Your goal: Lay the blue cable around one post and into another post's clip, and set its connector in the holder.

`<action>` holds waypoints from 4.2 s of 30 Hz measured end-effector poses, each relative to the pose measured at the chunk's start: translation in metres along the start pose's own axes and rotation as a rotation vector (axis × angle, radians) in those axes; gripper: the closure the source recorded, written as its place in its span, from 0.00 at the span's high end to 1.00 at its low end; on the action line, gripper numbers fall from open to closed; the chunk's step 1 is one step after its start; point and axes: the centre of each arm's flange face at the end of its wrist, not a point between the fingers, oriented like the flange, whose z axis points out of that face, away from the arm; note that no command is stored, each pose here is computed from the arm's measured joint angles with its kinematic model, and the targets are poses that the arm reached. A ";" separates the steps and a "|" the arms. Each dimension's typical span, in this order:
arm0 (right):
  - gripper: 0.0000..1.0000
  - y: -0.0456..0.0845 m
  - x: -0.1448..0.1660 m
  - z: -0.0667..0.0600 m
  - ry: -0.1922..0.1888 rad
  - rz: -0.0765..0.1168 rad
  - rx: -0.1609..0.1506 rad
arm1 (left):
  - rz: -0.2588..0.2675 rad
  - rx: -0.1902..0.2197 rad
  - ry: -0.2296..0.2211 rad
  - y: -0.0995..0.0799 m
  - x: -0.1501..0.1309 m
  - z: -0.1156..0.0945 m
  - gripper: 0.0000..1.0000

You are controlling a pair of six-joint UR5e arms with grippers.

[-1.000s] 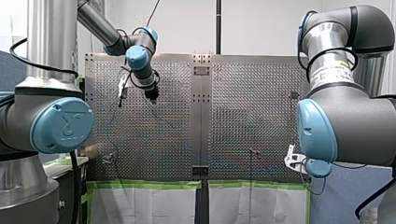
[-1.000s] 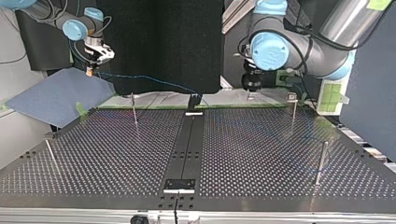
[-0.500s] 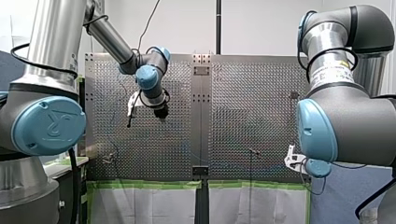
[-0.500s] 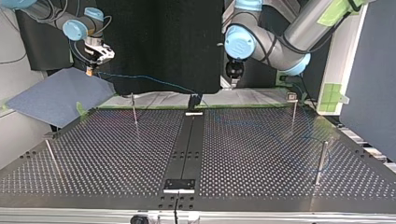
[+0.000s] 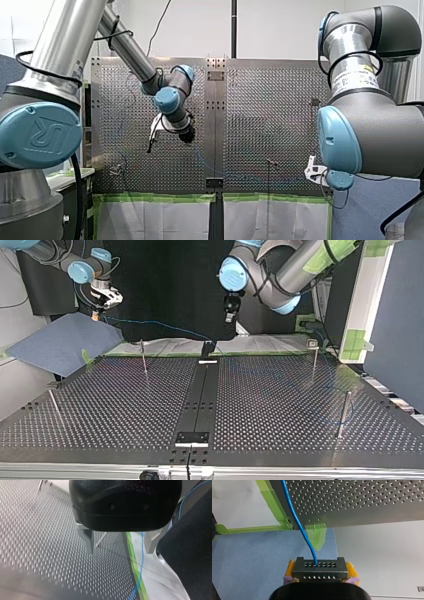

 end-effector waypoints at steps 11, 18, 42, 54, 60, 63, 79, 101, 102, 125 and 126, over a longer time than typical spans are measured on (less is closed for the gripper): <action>0.00 -0.001 0.000 0.000 0.004 -0.003 0.000 | 0.026 0.105 -0.036 -0.050 0.024 0.017 1.00; 0.00 -0.001 0.001 0.001 0.008 -0.004 0.001 | 0.047 0.203 -0.058 -0.087 0.039 0.025 1.00; 0.00 -0.001 0.002 0.002 0.015 -0.008 0.004 | 0.013 0.321 -0.240 -0.154 0.036 0.111 1.00; 0.00 0.004 0.004 0.004 0.017 -0.005 -0.005 | 0.091 0.258 -0.277 -0.143 0.070 0.153 1.00; 0.00 0.005 0.005 0.005 0.017 -0.004 -0.008 | 0.141 0.233 -0.280 -0.139 0.104 0.169 1.00; 0.00 0.005 0.004 0.005 0.015 -0.005 -0.009 | 0.146 0.227 -0.281 -0.137 0.119 0.177 1.00; 0.00 0.005 0.004 0.005 0.012 -0.006 -0.006 | 0.080 0.195 -0.278 -0.120 0.171 0.216 1.00; 0.00 0.004 0.004 0.004 0.008 -0.007 -0.005 | 0.111 0.118 -0.291 -0.115 0.130 0.216 1.00; 0.00 0.004 0.004 0.004 0.008 -0.007 -0.006 | 0.118 0.113 -0.291 -0.114 0.130 0.216 1.00; 0.00 0.002 0.003 0.004 0.005 -0.007 0.000 | 0.129 0.080 -0.273 -0.118 0.134 0.236 1.00; 0.00 0.002 0.003 0.004 0.005 -0.007 0.000 | 0.127 0.077 -0.274 -0.119 0.132 0.237 1.00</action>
